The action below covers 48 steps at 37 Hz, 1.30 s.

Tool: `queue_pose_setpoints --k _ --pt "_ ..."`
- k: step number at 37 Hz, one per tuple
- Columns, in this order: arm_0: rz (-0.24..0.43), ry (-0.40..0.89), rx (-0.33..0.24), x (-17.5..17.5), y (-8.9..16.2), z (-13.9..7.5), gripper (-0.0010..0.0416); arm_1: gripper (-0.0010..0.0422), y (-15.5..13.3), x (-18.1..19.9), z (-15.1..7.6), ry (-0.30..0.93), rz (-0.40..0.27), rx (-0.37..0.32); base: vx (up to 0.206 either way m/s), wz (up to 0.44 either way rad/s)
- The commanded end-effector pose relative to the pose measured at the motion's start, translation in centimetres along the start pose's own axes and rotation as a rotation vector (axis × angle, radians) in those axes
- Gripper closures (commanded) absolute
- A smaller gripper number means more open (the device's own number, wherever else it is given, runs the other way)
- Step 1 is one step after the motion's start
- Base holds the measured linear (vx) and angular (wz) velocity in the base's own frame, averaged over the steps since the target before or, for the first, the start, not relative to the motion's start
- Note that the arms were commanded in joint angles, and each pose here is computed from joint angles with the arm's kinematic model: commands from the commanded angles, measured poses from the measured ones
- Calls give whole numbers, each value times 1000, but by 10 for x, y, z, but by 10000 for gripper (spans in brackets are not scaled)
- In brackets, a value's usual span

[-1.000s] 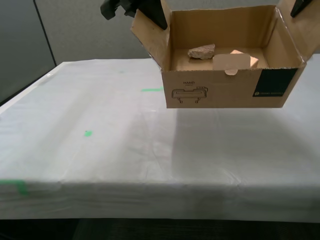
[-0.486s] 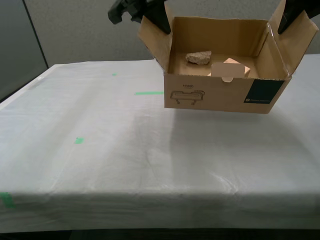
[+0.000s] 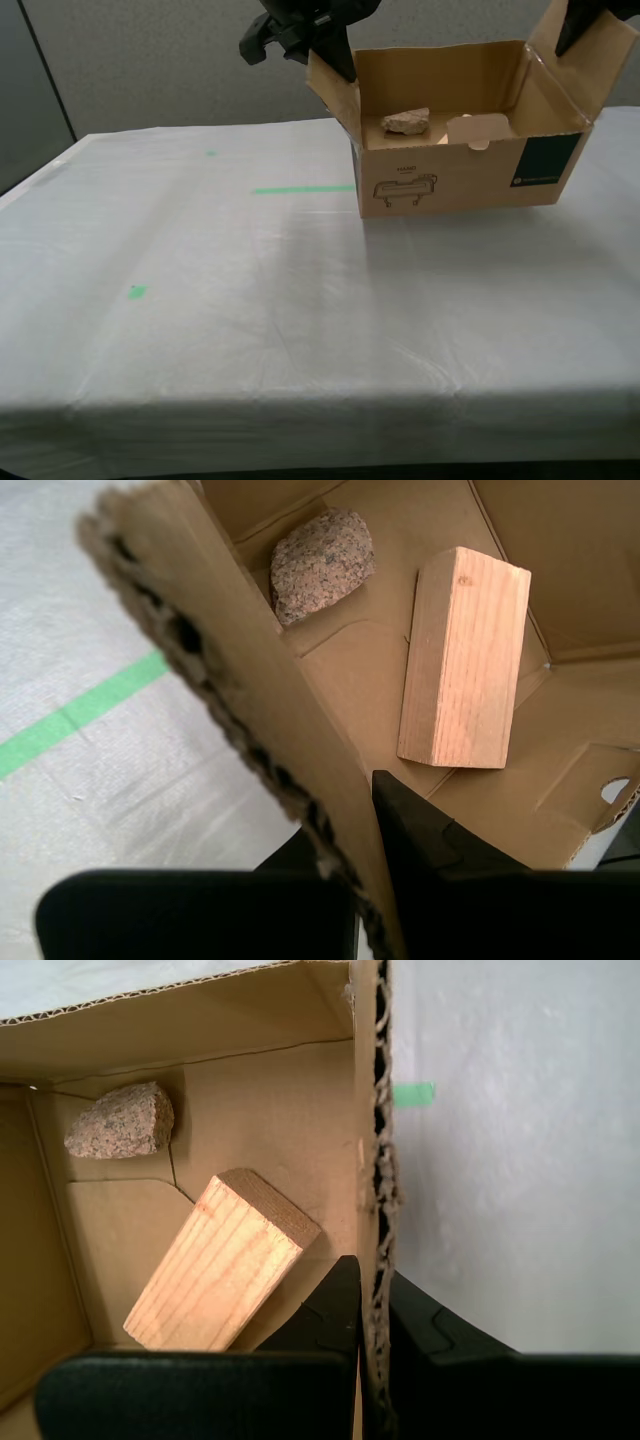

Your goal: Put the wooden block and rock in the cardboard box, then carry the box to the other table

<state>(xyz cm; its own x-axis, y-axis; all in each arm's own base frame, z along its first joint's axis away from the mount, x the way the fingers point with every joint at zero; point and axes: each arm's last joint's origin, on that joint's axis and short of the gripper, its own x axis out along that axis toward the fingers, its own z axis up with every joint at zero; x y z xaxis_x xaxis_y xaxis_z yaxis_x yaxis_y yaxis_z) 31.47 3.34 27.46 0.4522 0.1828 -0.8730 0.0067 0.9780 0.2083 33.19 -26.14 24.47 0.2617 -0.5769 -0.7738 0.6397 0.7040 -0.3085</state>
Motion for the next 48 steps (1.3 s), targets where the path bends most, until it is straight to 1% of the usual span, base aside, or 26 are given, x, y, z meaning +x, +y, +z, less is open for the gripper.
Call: queue_pose_setpoints --k 1,6,10,12,16,20,24,29,31,35,39,40,43,44,48 --pt "19 -4 -16 8 2 14 406 413 8 -1 -1 4 -3 -4 2 -41" --pt "22 17 -23 22 3 27 406 413 25 -6 0 -8 20 -39 0 -8" --pt "17 49 -19 32 3 34 406 413 38 -11 1 -20 38 -74 0 0" --pt "17 52 -18 35 3 36 406 413 41 -12 2 -32 41 -76 0 0" --pt "16 56 -17 41 3 42 406 413 43 -7 6 -48 22 -68 0 0" --pt "14 69 -17 49 3 49 406 413 48 8 12 -18 -20 -90 0 0" --pt "15 72 -24 55 5 55 406 413 53 21 20 29 -13 -107 -2 -21" --pt "24 26 -32 55 6 59 406 413 58 29 32 15 -4 -109 0 -61" --pt "26 14 -32 56 6 60 406 413 62 33 35 16 -1 -124 8 -62" --pt "26 15 -30 56 6 60 406 413 69 44 37 57 5 -146 3 -70" --pt "25 35 -26 62 5 60 406 412 73 51 34 118 10 -172 0 -15" --pt "34 45 -25 66 5 60 406 412 74 53 32 128 11 -175 0 0" --pt "106 88 -17 80 5 61 406 412 74 53 31 133 12 -176 0 0" --pt "120 96 -17 84 5 62 406 412 75 53 31 133 12 -176 0 0" --pt "114 100 -18 91 5 65 406 412 74 50 32 127 14 -174 0 0"
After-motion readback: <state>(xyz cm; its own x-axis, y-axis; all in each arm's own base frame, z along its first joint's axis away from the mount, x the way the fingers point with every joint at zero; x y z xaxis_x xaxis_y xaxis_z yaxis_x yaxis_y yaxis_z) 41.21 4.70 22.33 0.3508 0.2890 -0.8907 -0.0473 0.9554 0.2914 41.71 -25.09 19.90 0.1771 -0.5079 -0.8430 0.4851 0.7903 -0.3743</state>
